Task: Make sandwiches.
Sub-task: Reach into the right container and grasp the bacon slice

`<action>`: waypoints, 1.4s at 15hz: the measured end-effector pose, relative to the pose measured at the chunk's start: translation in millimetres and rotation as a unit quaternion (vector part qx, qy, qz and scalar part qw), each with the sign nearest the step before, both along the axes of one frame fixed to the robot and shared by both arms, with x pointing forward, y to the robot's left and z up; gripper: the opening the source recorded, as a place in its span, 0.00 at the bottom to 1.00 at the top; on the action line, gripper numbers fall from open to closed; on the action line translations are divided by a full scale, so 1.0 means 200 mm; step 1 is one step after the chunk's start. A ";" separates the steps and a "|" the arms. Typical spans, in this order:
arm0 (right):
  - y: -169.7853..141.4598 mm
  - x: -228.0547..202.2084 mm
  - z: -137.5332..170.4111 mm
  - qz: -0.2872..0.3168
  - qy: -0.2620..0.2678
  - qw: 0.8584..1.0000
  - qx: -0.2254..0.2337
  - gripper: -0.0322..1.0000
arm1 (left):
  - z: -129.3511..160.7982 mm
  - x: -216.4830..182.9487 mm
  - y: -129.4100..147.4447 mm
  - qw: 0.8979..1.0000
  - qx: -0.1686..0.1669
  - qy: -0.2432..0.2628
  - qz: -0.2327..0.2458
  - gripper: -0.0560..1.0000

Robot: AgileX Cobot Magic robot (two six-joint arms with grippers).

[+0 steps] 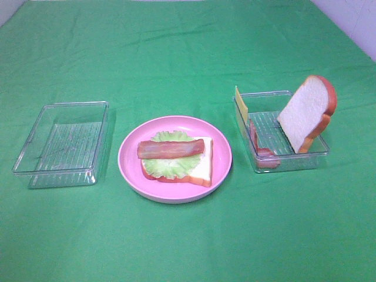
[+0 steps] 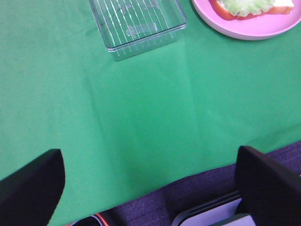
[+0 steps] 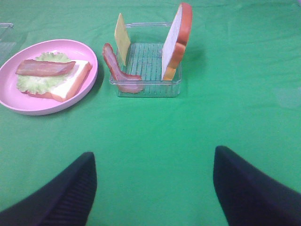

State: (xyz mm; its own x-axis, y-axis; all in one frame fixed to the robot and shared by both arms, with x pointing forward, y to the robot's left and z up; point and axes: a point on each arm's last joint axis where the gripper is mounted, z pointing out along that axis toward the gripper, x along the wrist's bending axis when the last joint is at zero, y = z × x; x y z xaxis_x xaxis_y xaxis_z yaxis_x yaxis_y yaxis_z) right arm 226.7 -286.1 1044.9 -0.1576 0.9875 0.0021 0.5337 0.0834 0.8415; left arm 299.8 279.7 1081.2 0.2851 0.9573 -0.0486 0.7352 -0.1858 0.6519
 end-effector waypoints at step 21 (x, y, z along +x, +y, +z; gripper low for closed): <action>0.03 0.05 0.01 0.009 0.021 0.999 0.043 0.67 | -0.14 -0.34 0.10 0.979 -0.044 -0.198 -0.025 0.92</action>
